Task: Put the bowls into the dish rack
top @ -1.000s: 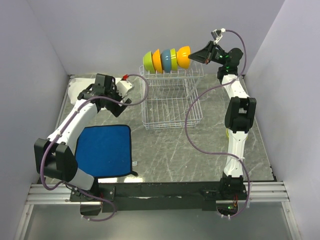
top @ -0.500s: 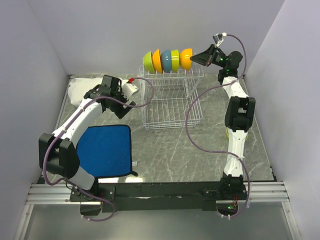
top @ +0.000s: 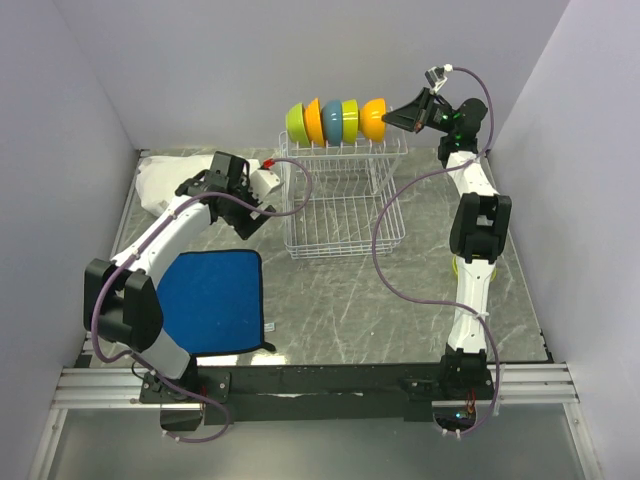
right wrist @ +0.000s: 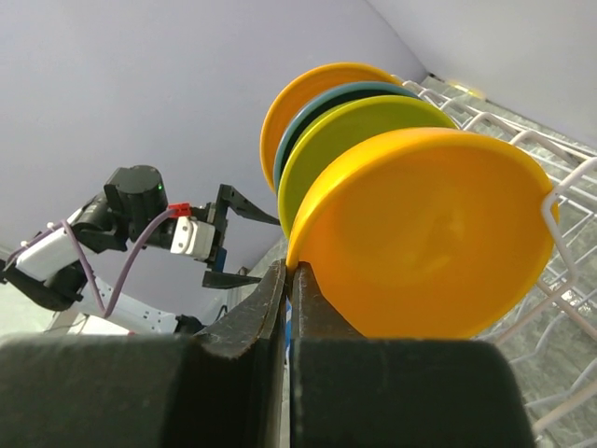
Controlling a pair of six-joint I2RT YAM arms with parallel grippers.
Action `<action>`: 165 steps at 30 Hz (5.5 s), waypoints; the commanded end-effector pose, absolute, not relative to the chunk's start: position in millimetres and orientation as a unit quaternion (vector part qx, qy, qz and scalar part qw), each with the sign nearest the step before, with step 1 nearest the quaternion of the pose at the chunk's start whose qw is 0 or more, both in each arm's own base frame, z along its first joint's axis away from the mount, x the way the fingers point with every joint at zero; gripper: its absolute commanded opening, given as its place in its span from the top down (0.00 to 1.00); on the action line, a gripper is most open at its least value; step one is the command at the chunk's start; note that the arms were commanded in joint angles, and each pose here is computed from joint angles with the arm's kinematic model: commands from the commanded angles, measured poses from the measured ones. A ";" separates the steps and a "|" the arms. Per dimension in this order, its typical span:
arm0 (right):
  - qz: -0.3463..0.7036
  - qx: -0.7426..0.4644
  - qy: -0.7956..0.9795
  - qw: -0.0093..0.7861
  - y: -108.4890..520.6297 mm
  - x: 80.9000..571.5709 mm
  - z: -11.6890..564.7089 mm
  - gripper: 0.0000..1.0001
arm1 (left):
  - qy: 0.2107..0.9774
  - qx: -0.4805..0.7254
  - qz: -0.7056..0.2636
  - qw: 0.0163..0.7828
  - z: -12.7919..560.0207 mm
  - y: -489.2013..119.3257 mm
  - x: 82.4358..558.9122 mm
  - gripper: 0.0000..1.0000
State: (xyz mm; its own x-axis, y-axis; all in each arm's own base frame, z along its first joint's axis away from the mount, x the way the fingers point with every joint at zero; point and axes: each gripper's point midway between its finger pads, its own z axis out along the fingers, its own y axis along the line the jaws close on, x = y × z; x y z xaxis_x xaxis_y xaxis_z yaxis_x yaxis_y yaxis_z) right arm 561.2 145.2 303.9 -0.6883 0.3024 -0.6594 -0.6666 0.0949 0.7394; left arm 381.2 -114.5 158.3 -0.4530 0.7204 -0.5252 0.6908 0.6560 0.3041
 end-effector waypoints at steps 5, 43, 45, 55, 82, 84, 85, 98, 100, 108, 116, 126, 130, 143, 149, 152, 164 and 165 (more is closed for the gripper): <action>0.659 -0.167 0.647 0.345 151.6 552.2 295.4 0.67 | 0.841 0.411 0.029 0.352 175.0 -123.5 394.7 0.01; 0.087 -0.167 0.850 0.491 -26.0 480.8 265.2 0.00 | 0.811 0.266 -0.003 0.521 227.9 -117.4 406.9 0.03; 0.057 -0.183 0.864 0.465 -32.1 453.1 252.0 0.00 | 0.804 0.257 -0.006 0.536 236.8 -116.0 401.6 0.03; -0.065 -0.343 0.889 0.297 -48.9 264.1 154.9 0.10 | 0.774 0.231 -0.027 0.590 258.1 -112.6 376.2 0.03; -0.048 -0.304 0.936 0.172 -71.0 283.8 75.5 0.53 | 0.794 0.202 -0.052 0.571 242.3 -101.9 393.6 0.03; -0.048 -0.304 0.935 0.173 -71.3 286.3 74.3 0.58 | 0.795 0.204 -0.053 0.569 241.3 -102.8 395.0 0.03; -0.047 -0.305 0.935 0.177 -70.6 288.5 75.0 0.61 | 0.794 0.203 -0.052 0.570 243.4 -102.4 396.2 0.03; -0.033 -0.270 0.916 0.294 -49.2 313.2 179.7 1.00 | 0.781 0.211 -0.064 0.584 251.1 -105.9 387.8 0.03; -0.007 -0.247 0.911 0.331 -37.5 321.0 208.0 1.00 | 0.777 0.211 -0.068 0.589 255.2 -107.3 384.2 0.03; 0.146 -0.210 0.841 0.476 19.0 376.4 318.6 1.00 | 0.783 0.225 -0.098 0.572 243.8 -115.8 370.1 0.03; 0.332 -0.240 0.751 0.518 57.9 440.1 377.0 1.00 | 0.791 0.269 -0.125 0.536 234.4 -129.9 371.5 0.03; 0.576 -0.154 0.663 0.453 61.0 502.7 405.3 1.00 | 0.764 0.398 -0.057 0.504 217.3 -116.4 358.4 0.03; 0.576 -0.172 0.649 0.466 59.1 511.6 405.7 1.00 | 0.773 0.431 -0.071 0.461 204.1 -118.7 349.9 0.03; 0.605 -0.169 0.636 0.448 76.1 532.3 391.4 1.00 | 0.807 0.427 -0.042 0.406 182.5 -107.9 374.5 0.03; 0.616 -0.171 0.632 0.437 85.4 534.6 383.5 1.00 | 0.809 0.433 -0.024 0.396 180.3 -103.7 385.2 0.03; 0.619 -0.171 0.629 0.438 85.2 535.7 381.4 1.00 | 0.813 0.435 -0.022 0.387 177.6 -101.8 383.7 0.03; 0.637 -0.165 0.626 0.419 95.3 538.2 363.8 1.00 | 0.819 0.451 -0.018 0.354 164.8 -106.3 385.7 0.03; 0.636 -0.171 0.623 0.423 96.3 536.9 364.1 1.00 | 0.818 0.452 -0.018 0.355 166.2 -107.6 386.9 0.03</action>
